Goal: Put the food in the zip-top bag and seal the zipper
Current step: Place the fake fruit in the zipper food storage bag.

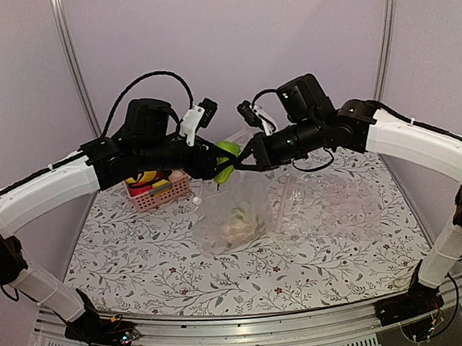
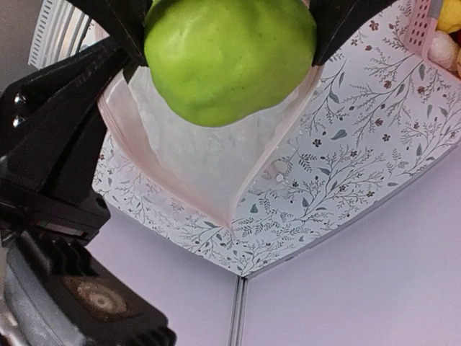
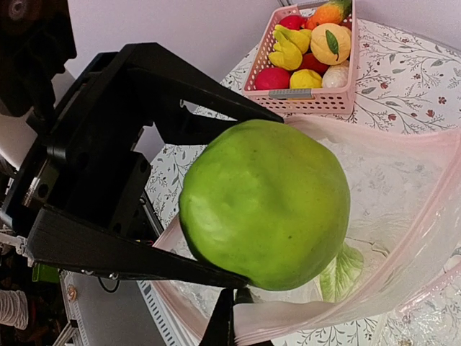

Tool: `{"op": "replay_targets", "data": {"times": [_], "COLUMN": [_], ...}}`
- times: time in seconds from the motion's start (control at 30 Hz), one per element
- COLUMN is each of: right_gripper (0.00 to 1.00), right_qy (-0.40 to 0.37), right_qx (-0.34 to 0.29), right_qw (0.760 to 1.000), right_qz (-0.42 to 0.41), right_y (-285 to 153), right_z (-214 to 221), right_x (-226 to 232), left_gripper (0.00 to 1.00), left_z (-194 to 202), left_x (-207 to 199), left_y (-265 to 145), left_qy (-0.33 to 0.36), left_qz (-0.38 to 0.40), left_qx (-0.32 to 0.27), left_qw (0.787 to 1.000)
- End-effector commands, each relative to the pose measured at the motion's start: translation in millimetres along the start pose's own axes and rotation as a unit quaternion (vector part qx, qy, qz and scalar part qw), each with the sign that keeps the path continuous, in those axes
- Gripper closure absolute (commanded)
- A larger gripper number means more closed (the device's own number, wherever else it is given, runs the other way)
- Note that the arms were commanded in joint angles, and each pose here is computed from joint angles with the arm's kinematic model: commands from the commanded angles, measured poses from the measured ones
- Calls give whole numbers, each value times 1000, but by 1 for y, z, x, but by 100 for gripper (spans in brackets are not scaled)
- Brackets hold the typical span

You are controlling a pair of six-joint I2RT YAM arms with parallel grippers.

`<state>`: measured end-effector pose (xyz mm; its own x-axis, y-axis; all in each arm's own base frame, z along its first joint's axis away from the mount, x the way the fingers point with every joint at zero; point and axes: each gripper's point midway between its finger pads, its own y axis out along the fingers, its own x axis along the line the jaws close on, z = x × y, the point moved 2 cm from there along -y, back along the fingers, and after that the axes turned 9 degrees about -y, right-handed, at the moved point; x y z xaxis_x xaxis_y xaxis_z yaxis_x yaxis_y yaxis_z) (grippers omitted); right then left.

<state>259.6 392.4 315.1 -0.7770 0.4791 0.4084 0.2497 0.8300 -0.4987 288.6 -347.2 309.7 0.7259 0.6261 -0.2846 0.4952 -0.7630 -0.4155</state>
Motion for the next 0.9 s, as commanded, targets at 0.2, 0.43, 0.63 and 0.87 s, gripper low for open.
{"op": "replay_targets", "data": {"times": [0.2, 0.43, 0.63, 0.87], "right_gripper": [100, 100, 100, 100], "right_qy": [-18, -18, -21, -18], "right_qx": [-43, -47, -50, -50], "right_qw": [999, 999, 999, 999], "right_qz": [-11, -11, -8, -10], "right_y": [-13, -16, -21, -18], "right_z": [-18, -19, -18, -18], "right_x": [11, 12, 12, 12], "left_gripper": [34, 33, 32, 28], "left_z": [30, 20, 12, 15], "left_x": [-15, 5, 0, -35], "left_y": [16, 23, 20, 27], "left_qy": [36, 34, 29, 6], "left_qz": [-16, -97, -85, 35], "left_qx": [73, 57, 43, 43], "left_qw": [997, 993, 995, 998]}}
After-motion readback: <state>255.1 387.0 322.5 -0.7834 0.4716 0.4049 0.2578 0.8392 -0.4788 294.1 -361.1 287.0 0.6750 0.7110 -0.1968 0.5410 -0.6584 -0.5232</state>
